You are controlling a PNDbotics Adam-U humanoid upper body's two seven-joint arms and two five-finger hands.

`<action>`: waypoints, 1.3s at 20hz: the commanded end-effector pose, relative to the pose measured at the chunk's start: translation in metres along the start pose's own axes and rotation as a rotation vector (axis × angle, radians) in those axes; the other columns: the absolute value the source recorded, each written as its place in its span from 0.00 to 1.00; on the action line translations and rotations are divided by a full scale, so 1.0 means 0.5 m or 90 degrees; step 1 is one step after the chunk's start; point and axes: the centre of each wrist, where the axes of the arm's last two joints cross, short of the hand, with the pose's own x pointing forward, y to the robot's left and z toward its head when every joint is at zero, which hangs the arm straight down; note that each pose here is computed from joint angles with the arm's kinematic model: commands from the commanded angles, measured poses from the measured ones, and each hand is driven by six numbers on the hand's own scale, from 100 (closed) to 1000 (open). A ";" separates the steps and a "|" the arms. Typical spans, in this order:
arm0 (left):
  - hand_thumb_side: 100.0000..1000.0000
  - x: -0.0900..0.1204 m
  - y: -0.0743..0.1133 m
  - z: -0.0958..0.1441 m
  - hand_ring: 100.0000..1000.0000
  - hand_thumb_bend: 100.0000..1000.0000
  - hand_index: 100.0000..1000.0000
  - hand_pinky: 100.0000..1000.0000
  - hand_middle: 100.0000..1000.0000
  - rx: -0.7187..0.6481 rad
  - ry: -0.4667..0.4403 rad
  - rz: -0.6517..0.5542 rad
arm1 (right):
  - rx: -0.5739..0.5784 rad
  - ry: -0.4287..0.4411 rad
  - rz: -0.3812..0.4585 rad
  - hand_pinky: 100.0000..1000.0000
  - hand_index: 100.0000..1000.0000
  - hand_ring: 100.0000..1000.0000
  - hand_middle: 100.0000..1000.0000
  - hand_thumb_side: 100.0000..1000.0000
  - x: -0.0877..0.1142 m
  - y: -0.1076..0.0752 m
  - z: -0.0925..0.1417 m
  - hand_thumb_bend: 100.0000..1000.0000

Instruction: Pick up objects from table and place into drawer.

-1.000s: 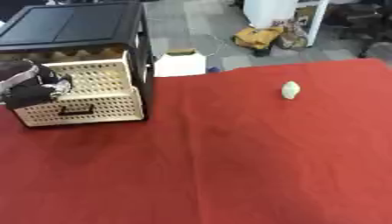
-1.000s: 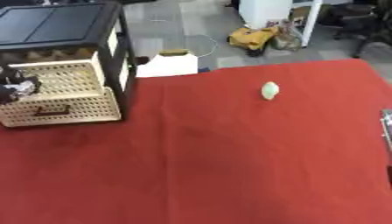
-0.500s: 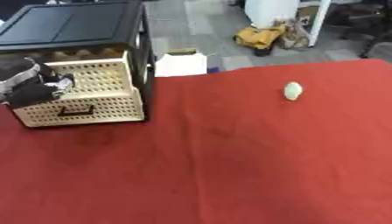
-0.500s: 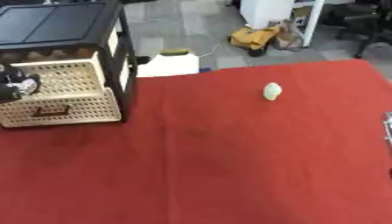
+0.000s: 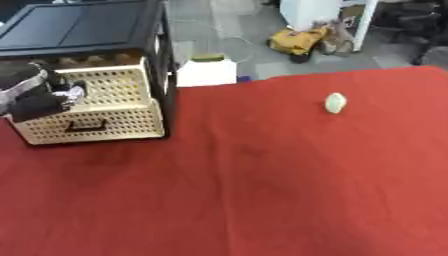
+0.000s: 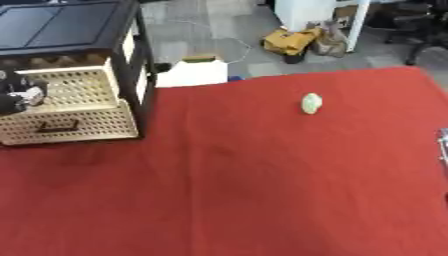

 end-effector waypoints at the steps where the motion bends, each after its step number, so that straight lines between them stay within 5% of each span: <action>1: 1.00 -0.006 0.033 0.005 0.75 0.00 1.00 0.40 0.94 0.033 0.006 -0.006 | -0.014 -0.024 -0.003 0.68 0.75 0.75 0.53 0.55 0.017 -0.008 -0.015 0.00; 16: 1.00 -0.013 0.029 -0.002 0.82 0.00 1.00 0.50 0.97 0.045 0.015 0.004 | -0.018 -0.024 -0.004 0.67 0.75 0.75 0.53 0.55 0.018 -0.008 -0.016 0.00; 19: 1.00 -0.011 0.027 -0.001 0.75 0.00 1.00 0.42 0.91 0.033 0.006 -0.001 | -0.019 -0.023 -0.003 0.67 0.75 0.75 0.53 0.55 0.017 -0.008 -0.015 0.00; 22: 1.00 -0.005 0.031 0.009 0.62 0.00 0.90 0.33 0.73 0.024 -0.014 -0.017 | -0.019 -0.021 -0.002 0.67 0.75 0.75 0.53 0.55 0.016 -0.008 -0.014 0.00; 26: 1.00 0.011 0.050 0.036 0.53 0.00 0.81 0.30 0.65 0.024 -0.040 -0.041 | -0.020 -0.019 0.000 0.67 0.75 0.75 0.53 0.55 0.015 -0.009 -0.013 0.00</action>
